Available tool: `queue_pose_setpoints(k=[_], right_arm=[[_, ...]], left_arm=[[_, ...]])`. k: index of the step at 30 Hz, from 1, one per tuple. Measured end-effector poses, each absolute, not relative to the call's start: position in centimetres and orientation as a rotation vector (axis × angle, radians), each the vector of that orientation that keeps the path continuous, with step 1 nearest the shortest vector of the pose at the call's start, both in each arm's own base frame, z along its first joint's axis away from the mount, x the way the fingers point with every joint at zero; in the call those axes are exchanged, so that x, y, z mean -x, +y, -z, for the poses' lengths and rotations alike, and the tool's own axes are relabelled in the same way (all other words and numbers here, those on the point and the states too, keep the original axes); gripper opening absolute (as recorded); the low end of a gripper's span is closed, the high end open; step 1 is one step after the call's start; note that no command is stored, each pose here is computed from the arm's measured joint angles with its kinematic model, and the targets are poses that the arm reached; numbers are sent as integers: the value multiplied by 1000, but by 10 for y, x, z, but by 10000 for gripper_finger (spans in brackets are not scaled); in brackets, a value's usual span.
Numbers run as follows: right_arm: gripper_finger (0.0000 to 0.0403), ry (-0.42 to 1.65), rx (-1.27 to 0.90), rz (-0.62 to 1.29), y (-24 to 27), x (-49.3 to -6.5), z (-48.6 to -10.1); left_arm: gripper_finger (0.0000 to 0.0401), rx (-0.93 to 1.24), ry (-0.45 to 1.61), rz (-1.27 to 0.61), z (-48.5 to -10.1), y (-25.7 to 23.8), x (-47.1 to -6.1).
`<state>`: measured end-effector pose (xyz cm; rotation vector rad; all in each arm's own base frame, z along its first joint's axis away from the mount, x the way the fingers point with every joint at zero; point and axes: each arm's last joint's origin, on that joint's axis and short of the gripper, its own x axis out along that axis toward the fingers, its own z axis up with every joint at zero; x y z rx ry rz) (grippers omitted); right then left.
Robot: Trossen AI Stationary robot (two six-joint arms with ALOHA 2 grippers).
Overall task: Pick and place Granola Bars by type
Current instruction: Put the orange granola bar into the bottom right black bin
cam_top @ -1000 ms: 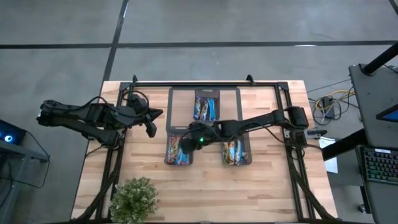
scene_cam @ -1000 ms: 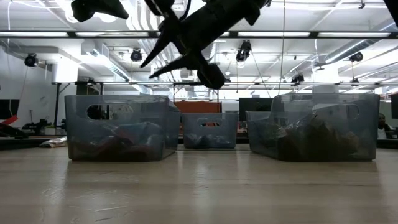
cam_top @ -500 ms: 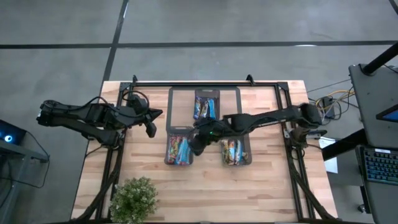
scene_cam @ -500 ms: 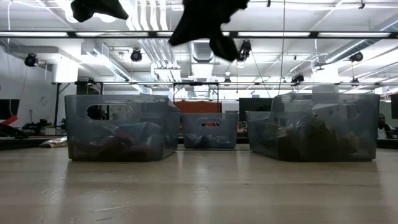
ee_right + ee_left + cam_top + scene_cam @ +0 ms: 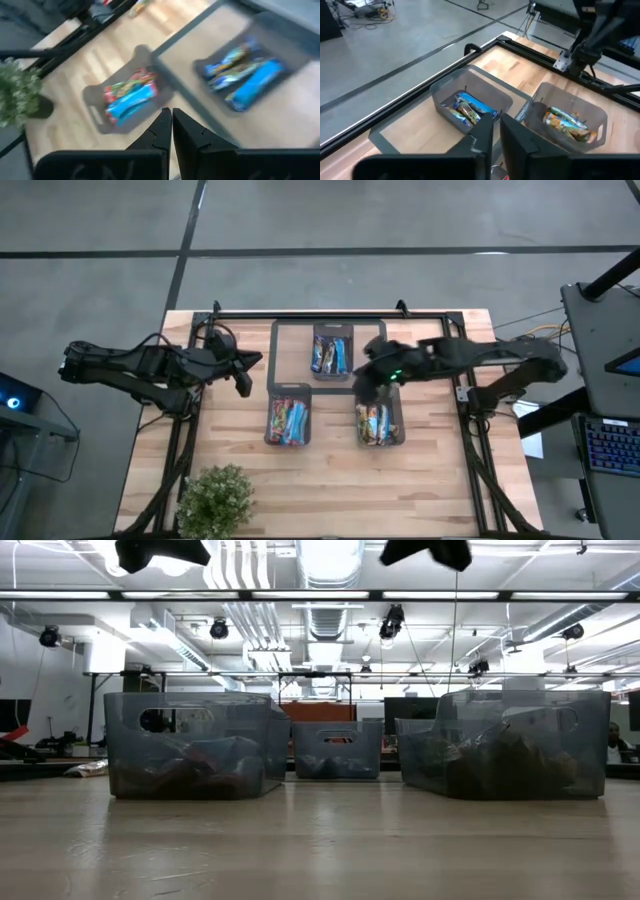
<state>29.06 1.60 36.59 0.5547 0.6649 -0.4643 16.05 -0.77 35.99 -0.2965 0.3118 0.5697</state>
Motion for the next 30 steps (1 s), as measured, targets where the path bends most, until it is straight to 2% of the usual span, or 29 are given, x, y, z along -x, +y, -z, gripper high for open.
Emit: queue_pose_setpoints(k=[9,14,19,30], right_arm=[[8,592,-536,553,9,-242,-392],[8,594,-491,543,7,-227,-399],[8,613,-456,537,6,-219,-400],[8,663,-417,540,6,-219,-391]], left_arm=[[127,354,269,-592,-376,-4,-158],[169,329,329,-618,-383,0,-160],[175,266,400,-555,-396,3,-165],[175,288,535,-607,-398,35,-176]])
